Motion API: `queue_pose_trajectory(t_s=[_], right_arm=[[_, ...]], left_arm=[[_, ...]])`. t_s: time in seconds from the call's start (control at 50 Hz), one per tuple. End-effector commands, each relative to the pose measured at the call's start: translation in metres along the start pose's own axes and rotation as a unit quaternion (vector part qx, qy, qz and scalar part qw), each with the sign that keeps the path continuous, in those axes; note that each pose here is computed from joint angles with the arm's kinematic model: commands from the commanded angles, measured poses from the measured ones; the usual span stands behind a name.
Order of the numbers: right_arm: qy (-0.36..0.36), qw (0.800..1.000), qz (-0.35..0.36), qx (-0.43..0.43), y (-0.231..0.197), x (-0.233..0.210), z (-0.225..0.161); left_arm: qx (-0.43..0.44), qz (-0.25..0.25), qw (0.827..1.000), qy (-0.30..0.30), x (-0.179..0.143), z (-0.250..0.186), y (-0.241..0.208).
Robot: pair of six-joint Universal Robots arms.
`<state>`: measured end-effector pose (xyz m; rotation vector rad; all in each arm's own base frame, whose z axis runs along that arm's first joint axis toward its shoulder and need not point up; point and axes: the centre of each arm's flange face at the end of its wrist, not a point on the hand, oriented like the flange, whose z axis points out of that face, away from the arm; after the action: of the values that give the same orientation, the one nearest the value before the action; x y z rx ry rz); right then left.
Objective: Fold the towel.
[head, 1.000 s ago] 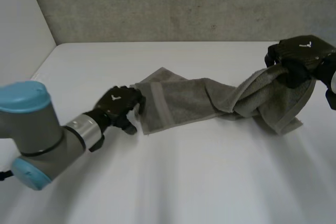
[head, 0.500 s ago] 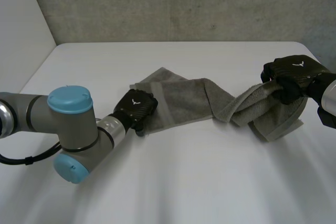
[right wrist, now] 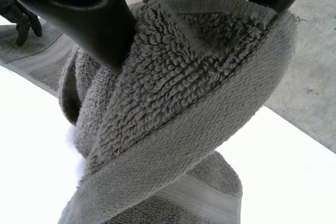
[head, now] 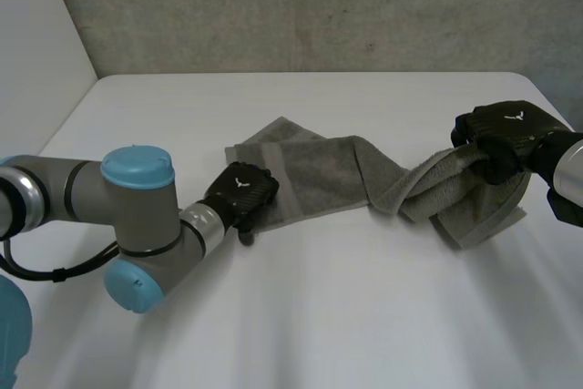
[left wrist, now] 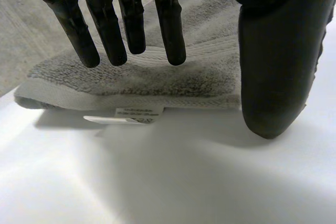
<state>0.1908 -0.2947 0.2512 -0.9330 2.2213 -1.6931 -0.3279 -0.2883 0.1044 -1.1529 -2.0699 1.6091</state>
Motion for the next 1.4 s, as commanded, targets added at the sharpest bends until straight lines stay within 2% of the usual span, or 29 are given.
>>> queue_pose_trajectory(t_s=[0.02,0.4,0.54,0.98,1.4], right_arm=[[-0.001,1.0,0.001,-0.004,0.003,-0.001,0.002],[-0.011,1.0,-0.007,-0.019,0.013,-0.004,0.007],[-0.011,1.0,-0.007,-0.019,0.013,-0.004,0.007],[-0.013,1.0,-0.006,-0.02,0.013,-0.005,0.007],[-0.013,1.0,-0.014,-0.024,0.015,-0.004,0.008]], left_arm=[[-0.009,-0.004,1.0,0.008,0.003,0.003,0.002],[-0.002,-0.031,0.999,0.01,-0.002,0.009,-0.011],[-0.016,-0.067,0.998,0.014,-0.005,0.005,-0.02],[-0.027,-0.065,0.997,0.017,-0.002,0.015,-0.007],[-0.018,-0.064,0.998,0.017,-0.004,0.014,-0.014]])
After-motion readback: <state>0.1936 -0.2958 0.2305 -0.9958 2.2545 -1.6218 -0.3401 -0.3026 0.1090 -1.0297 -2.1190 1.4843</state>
